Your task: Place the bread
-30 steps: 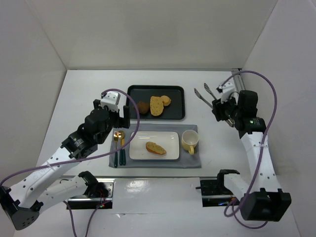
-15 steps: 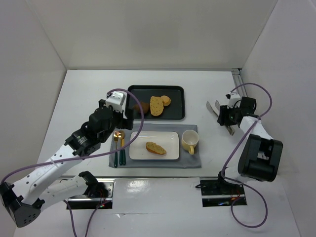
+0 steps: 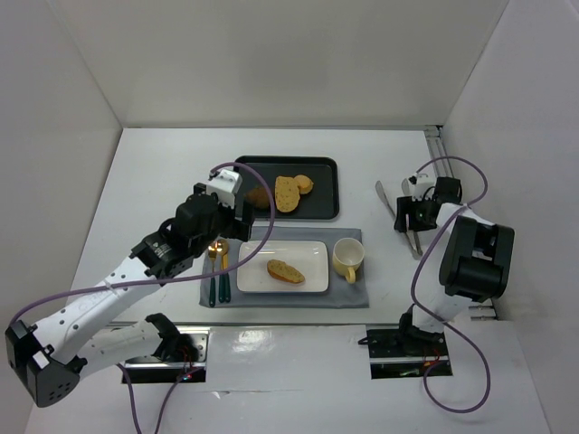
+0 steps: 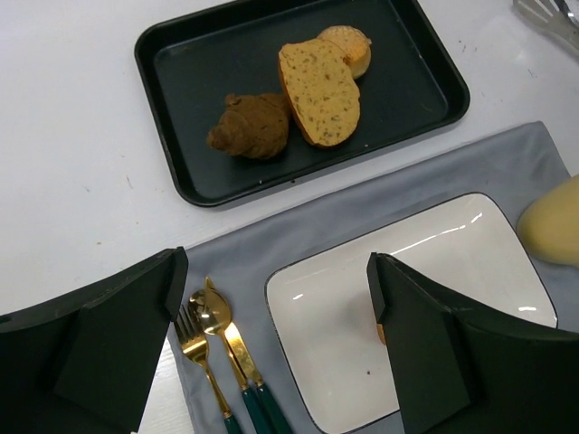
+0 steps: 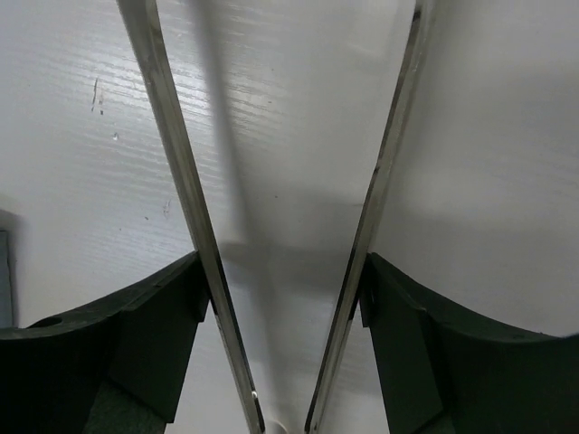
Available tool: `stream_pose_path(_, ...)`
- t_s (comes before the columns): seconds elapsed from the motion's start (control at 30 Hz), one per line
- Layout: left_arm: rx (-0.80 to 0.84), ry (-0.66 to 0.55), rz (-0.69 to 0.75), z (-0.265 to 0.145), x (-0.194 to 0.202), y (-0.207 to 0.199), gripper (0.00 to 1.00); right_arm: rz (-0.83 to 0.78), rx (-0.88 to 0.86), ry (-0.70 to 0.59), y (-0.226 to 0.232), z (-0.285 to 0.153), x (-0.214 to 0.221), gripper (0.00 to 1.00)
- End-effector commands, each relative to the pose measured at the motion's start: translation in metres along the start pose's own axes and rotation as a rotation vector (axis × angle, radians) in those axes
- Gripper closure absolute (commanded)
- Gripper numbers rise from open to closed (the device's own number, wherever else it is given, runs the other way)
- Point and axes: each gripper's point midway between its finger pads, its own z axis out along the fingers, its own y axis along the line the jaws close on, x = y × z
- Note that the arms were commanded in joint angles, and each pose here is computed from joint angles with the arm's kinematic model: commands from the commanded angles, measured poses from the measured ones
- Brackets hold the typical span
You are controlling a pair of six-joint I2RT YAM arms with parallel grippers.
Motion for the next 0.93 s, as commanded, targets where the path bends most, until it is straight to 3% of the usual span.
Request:
stream_pose_path(0.0, 0.047, -0.033, -0.002, 0.000, -0.014, -0.010, 0.00, -0.002, -0.004, -0.008, -0.005, -0.009, -0.005, 0.23)
stream_pose_path(0.17, 0.056, -0.032, -0.001, 0.000, -0.014, -0.012, 0.00, -0.012, -0.022, -0.076, -0.005, -0.044, -0.022, 0.21)
stream_pose_path(0.2, 0.056, -0.032, -0.001, 0.000, -0.014, -0.012, 0.00, -0.010, -0.022, -0.090, -0.006, -0.050, -0.026, 0.14)
stream_pose_path(0.4, 0.065, -0.030, -0.001, 0.000, -0.014, -0.013, 0.00, -0.041, -0.064, -0.169, 0.007, -0.091, -0.045, 0.12)
stream_pose_path(0.43, 0.065, -0.030, -0.001, 0.000, -0.014, -0.013, 0.00, -0.059, -0.056, -0.185, 0.006, -0.096, -0.051, 0.06)
stream_pose_path(0.57, 0.065, -0.030, -0.001, 0.000, -0.014, -0.013, 0.00, -0.080, -0.116, -0.232, 0.020, -0.118, -0.062, 0.00)
stream_pose_path(0.9, 0.199, -0.005, 0.032, 0.003, -0.006, -0.037, 0.00, 0.037, 0.036, -0.485, 0.025, -0.181, -0.109, 0.00)
